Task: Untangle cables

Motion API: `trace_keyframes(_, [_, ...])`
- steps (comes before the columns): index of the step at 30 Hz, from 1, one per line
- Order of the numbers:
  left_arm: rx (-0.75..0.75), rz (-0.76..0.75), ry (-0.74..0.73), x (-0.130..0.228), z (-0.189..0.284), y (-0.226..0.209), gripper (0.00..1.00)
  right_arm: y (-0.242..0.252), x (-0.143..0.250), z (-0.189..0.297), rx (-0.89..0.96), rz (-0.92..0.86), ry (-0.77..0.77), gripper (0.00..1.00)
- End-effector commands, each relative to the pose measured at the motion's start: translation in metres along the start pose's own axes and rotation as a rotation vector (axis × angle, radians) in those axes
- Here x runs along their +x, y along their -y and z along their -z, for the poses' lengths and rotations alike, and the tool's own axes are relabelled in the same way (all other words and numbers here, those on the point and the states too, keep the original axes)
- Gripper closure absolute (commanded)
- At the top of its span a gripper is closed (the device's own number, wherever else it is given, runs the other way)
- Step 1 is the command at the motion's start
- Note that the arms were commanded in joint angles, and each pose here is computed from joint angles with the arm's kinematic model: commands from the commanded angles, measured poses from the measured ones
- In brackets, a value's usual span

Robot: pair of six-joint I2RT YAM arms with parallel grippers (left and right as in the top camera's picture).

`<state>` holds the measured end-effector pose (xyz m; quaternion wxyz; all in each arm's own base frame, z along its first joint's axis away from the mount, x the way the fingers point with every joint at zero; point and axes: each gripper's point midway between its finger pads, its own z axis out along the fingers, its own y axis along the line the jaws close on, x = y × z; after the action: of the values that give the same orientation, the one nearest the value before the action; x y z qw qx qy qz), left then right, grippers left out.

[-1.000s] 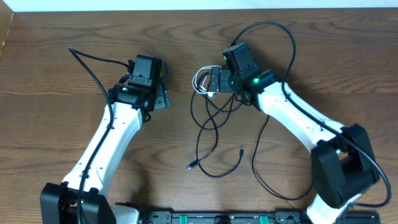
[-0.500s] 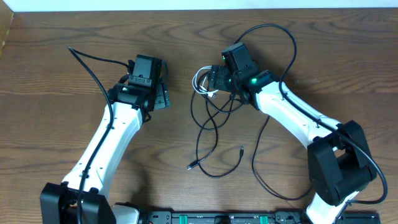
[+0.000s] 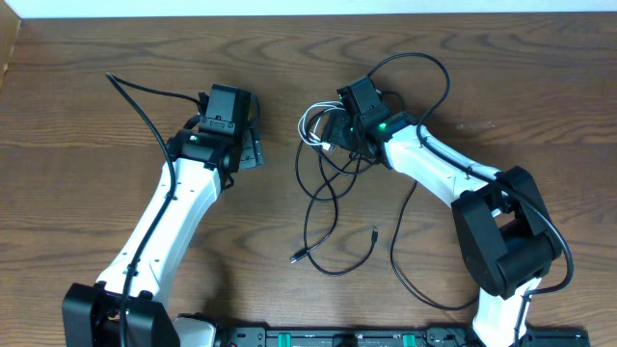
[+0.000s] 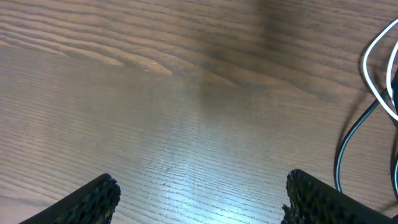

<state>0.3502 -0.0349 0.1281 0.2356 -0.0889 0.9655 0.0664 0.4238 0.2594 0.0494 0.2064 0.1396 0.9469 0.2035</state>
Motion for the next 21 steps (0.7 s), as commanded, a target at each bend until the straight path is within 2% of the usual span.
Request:
trace_keyframes(1, [-0.007, 0.008, -0.007, 0.002, -0.001, -0.003, 0.13, 0.003, 0.003, -0.007, 0.010, -0.016, -0.007, 0.38])
trace_keyframes(5, [-0.007, 0.008, -0.006, 0.002, -0.001, -0.003, 0.14, 0.005, 0.004, -0.011, 0.018, -0.016, -0.010, 0.48])
trace_keyframes(9, [-0.007, 0.007, -0.006, 0.002, -0.001, -0.003, 0.14, 0.011, 0.009, -0.019, 0.034, -0.017, -0.024, 0.51])
trace_keyframes(11, [-0.007, 0.008, -0.007, 0.002, -0.001, -0.003, 0.13, 0.014, 0.011, -0.022, 0.041, -0.018, -0.032, 0.56])
trace_keyframes(19, [-0.007, 0.007, -0.006, 0.002, -0.001, -0.003, 0.13, 0.014, 0.011, -0.023, 0.043, -0.018, -0.031, 0.97])
trace_keyframes(21, [-0.007, 0.008, -0.006, 0.002, -0.001, -0.003, 0.14, 0.014, 0.011, -0.023, 0.043, -0.018, -0.031, 0.99])
